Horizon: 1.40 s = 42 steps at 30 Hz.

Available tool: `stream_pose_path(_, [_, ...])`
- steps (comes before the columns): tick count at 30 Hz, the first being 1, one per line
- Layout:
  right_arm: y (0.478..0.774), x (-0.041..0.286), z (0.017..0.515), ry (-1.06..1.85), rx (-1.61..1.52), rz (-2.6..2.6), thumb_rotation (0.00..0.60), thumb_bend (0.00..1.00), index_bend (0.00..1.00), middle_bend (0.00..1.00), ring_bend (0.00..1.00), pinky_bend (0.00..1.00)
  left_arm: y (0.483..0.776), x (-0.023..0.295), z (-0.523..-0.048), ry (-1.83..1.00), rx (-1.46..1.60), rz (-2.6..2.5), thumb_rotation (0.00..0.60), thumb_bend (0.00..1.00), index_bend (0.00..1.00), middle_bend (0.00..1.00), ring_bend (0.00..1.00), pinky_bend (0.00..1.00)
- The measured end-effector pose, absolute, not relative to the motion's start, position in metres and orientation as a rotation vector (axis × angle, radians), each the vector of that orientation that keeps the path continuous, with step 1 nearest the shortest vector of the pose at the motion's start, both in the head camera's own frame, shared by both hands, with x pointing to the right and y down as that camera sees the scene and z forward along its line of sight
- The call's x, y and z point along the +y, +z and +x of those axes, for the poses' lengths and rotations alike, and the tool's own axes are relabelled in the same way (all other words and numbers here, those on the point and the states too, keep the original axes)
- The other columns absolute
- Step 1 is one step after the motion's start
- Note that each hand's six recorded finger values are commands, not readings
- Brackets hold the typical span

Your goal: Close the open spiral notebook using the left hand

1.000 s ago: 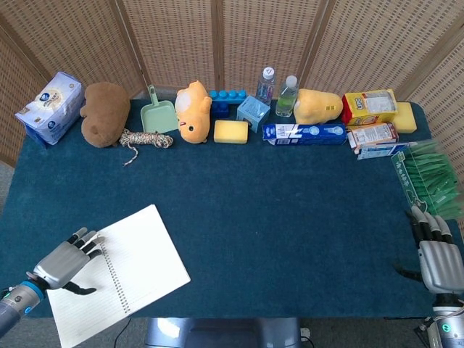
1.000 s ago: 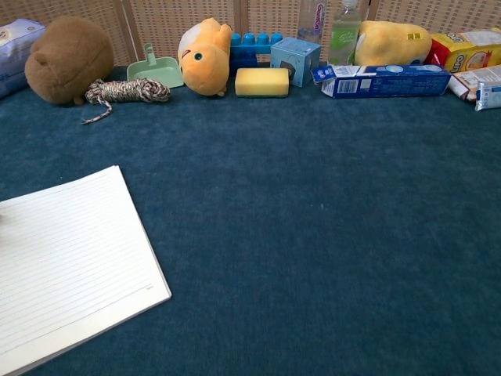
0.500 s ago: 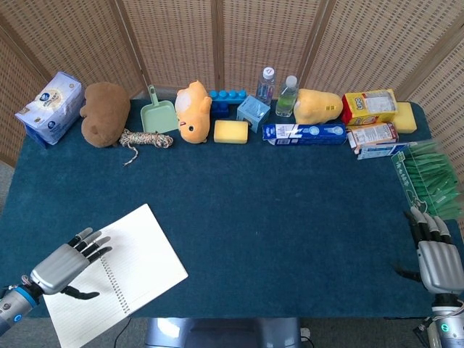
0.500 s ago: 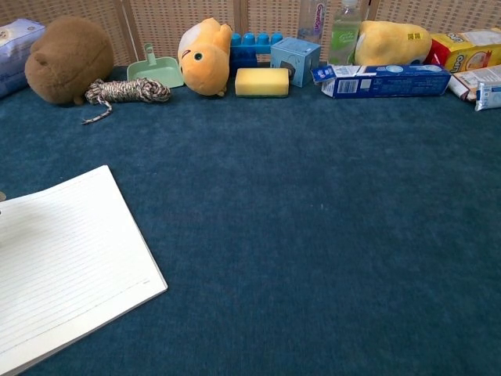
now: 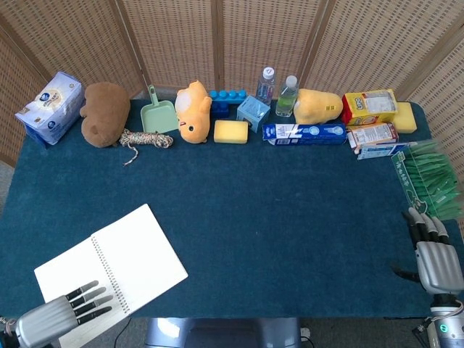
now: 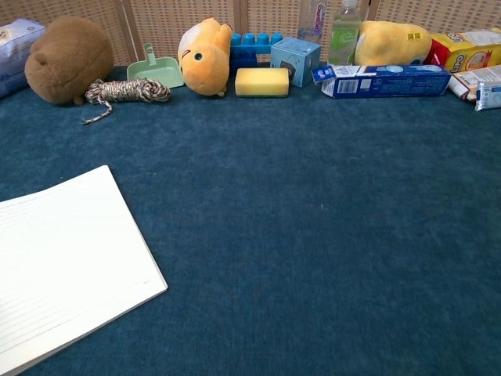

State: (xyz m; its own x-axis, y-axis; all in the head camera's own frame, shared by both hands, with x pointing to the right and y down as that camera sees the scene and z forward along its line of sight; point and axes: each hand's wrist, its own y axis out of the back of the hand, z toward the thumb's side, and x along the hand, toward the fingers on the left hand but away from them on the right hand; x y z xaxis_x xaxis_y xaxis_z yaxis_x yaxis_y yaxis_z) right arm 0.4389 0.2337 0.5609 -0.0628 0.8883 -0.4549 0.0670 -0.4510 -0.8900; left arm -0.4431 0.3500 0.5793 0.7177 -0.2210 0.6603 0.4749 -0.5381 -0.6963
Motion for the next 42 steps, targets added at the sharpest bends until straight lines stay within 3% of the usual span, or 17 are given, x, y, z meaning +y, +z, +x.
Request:
stream_pose_path(4, [0.56, 0.233, 0.439, 1.586, -1.049, -1.554, 0.6, 0.0, 0.0, 0.0, 0.0, 0.02, 0.577, 0.367, -0.458, -0.907, -0.253, -1.917, 0.191, 0.06, 0.0, 0.0, 0.0, 0.0])
stream_pose_path(8, [0.56, 0.234, 0.439, 1.582, -1.05, -1.558, 0.6, 0.0, 0.0, 0.0, 0.0, 0.02, 0.574, 0.372, -0.468, -0.899, -0.275, -1.836, 0.146, 0.06, 0.0, 0.0, 0.0, 0.0])
stream_pose_path(18, [0.559, 0.234, 0.438, 1.58, -1.054, -1.563, 0.6, 0.0, 0.0, 0.0, 0.0, 0.02, 0.575, 0.378, -0.465, -0.843, -0.28, -1.721, 0.135, 0.06, 0.0, 0.0, 0.0, 0.0])
stream_pose_path(25, [0.557, 0.234, 0.438, 1.574, -1.062, -1.569, 0.6, 0.0, 0.0, 0.0, 0.0, 0.02, 0.583, 0.38, -0.454, -0.792, -0.342, -1.639, 0.178, 0.06, 0.0, 0.0, 0.0, 0.0])
stream_pose_path(34, [0.554, 0.232, 0.441, 1.567, -1.086, -1.578, 0.6, 0.0, 0.0, 0.0, 0.0, 0.02, 0.592, 0.384, -0.428, -0.737, -0.401, -1.609, 0.188, 0.07, 0.0, 0.0, 0.0, 0.0])
stream_pose_path(39, [0.55, 0.232, 0.442, 1.558, -1.103, -1.585, 0.6, 0.0, 0.0, 0.0, 0.0, 0.02, 0.596, 0.383, -0.419, -0.729, -0.435, -1.561, 0.201, 0.15, 0.0, 0.0, 0.0, 0.0])
stream_pose_path(41, [0.549, 0.231, 0.442, 1.555, -1.106, -1.585, 0.6, 0.0, 0.0, 0.0, 0.0, 0.02, 0.598, 0.383, -0.416, -0.729, -0.447, -1.544, 0.232, 0.16, 0.0, 0.0, 0.0, 0.0])
stream_pose_path(42, [0.549, 0.231, 0.442, 1.554, -1.108, -1.585, 0.6, 0.0, 0.0, 0.0, 0.0, 0.02, 0.598, 0.382, -0.415, -0.728, -0.451, -1.536, 0.282, 0.16, 0.0, 0.0, 0.0, 0.0])
